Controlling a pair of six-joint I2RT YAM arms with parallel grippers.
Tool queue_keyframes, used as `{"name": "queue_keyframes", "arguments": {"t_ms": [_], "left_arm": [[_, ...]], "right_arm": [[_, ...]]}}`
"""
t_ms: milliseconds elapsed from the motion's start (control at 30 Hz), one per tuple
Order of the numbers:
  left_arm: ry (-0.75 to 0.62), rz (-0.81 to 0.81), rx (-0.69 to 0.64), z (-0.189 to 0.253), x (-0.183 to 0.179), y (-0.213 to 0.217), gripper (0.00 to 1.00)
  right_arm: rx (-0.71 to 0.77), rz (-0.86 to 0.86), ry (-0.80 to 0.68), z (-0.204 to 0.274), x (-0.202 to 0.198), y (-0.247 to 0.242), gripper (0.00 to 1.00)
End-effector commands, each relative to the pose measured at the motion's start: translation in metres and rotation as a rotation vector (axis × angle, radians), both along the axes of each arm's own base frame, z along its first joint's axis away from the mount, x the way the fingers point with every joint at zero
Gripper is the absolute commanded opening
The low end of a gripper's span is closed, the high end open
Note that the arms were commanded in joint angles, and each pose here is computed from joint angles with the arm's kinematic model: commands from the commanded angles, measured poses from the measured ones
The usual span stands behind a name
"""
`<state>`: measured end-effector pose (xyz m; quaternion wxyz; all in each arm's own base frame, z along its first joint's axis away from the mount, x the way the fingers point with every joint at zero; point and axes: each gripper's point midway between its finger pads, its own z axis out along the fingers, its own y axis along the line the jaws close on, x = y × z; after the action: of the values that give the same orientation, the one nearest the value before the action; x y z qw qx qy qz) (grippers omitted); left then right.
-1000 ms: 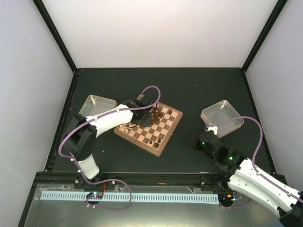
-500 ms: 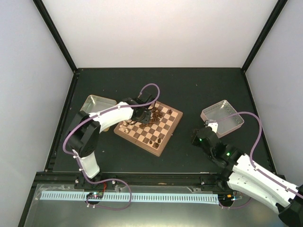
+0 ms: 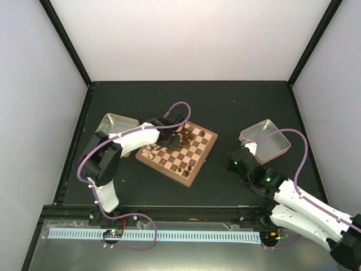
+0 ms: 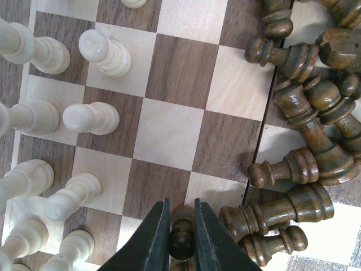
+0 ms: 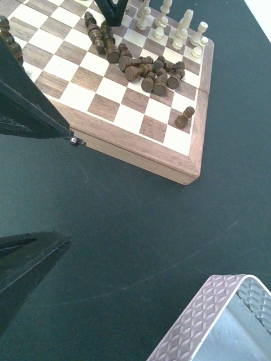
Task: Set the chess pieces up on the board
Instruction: Pick up the chess piece from the chessboard, then place the chess piece on the chessboard.
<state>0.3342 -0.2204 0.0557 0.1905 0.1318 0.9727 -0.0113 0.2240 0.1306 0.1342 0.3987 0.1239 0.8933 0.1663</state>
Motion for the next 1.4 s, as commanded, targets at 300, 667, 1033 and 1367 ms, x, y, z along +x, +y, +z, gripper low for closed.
{"name": "queue_keyframes", "arguments": {"t_ms": [300,667,1033,1367], "left_arm": [[-0.054,-0.023,-0.063,0.034,-0.010,0.005,0.09],[0.027,-0.215,-0.211,0.041,-0.067,-0.045,0.11],[0.118,-0.303,-0.186,0.009,-0.092,-0.066,0.12],[0.158,-0.319,-0.191,-0.004,-0.095,-0.071,0.14]], "right_arm": [[0.037,-0.019,-0.049,0.019,0.005,0.000,0.46],[0.074,-0.034,0.032,0.004,-0.002,0.003,0.46],[0.079,-0.029,0.054,0.001,-0.003,0.007,0.46],[0.078,-0.011,0.078,-0.002,-0.002,0.013,0.46]]}}
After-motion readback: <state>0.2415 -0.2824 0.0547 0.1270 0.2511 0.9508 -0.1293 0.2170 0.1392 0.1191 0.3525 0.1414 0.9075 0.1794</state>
